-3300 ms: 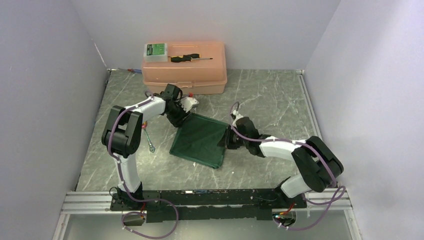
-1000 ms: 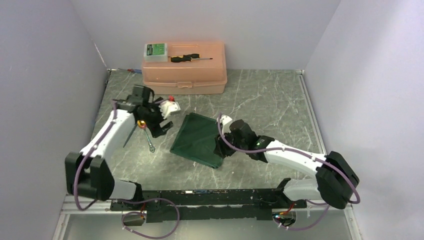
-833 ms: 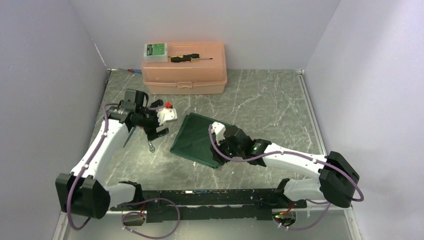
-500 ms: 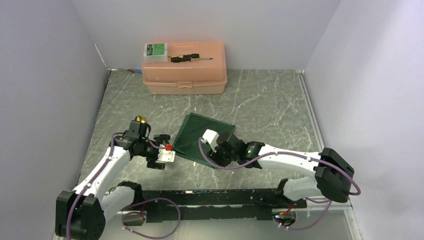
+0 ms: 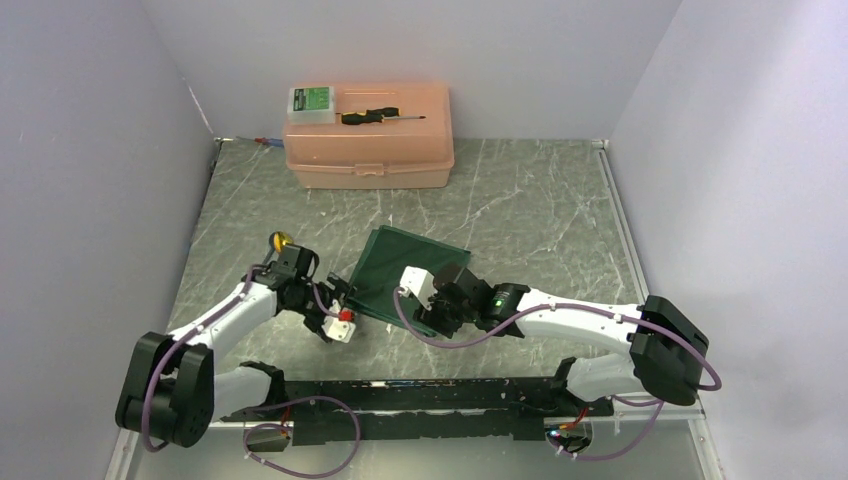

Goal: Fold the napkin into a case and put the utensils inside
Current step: Pick up the upper triangle-folded napkin from the center of the board, then turn over the upper triangle folded napkin at the center of the board.

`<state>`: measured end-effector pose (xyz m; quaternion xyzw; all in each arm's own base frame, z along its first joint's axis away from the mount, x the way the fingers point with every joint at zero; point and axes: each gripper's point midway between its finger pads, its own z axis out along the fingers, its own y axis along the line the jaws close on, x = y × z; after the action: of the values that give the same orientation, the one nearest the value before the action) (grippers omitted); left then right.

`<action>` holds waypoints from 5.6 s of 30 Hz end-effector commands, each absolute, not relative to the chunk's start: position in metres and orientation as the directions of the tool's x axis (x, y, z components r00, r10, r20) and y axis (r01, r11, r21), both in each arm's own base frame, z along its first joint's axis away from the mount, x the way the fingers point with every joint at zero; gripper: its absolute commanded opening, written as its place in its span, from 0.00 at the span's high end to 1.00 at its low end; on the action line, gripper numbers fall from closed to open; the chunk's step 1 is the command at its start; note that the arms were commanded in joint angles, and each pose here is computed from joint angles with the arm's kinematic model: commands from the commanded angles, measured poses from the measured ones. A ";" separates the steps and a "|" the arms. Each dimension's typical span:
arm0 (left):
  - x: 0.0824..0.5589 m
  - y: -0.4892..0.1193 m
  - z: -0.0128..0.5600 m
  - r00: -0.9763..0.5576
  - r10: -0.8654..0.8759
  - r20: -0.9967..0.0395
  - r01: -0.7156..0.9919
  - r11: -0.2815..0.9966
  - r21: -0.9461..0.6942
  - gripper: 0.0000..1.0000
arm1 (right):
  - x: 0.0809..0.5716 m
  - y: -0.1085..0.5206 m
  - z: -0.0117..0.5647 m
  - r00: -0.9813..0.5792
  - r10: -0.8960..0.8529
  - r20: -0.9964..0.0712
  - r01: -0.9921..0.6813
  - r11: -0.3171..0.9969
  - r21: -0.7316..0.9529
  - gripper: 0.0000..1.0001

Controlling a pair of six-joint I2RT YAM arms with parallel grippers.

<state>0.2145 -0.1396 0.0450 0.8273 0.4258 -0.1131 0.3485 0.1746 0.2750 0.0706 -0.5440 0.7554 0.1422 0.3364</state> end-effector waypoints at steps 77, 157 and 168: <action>0.253 -0.146 0.029 0.587 0.753 -0.297 0.779 -0.428 0.458 0.97 | 0.176 0.303 0.010 -0.064 -0.839 -0.540 -0.942 0.230 -0.246 0.72; 0.475 -0.152 0.074 -0.314 0.829 -0.462 0.863 0.452 0.225 0.30 | 0.380 0.256 0.047 -0.730 -0.276 -0.625 -0.557 0.770 0.311 0.57; 0.442 -0.156 0.108 -0.408 0.755 -0.514 0.850 0.520 0.089 0.37 | 0.403 0.198 0.078 -0.685 -0.119 -0.719 -0.273 0.957 0.101 0.43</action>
<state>0.4501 -0.1504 0.0615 0.5034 0.8318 -0.0663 0.2240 0.3879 0.2106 0.0310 -0.1627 0.9310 0.1276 0.3008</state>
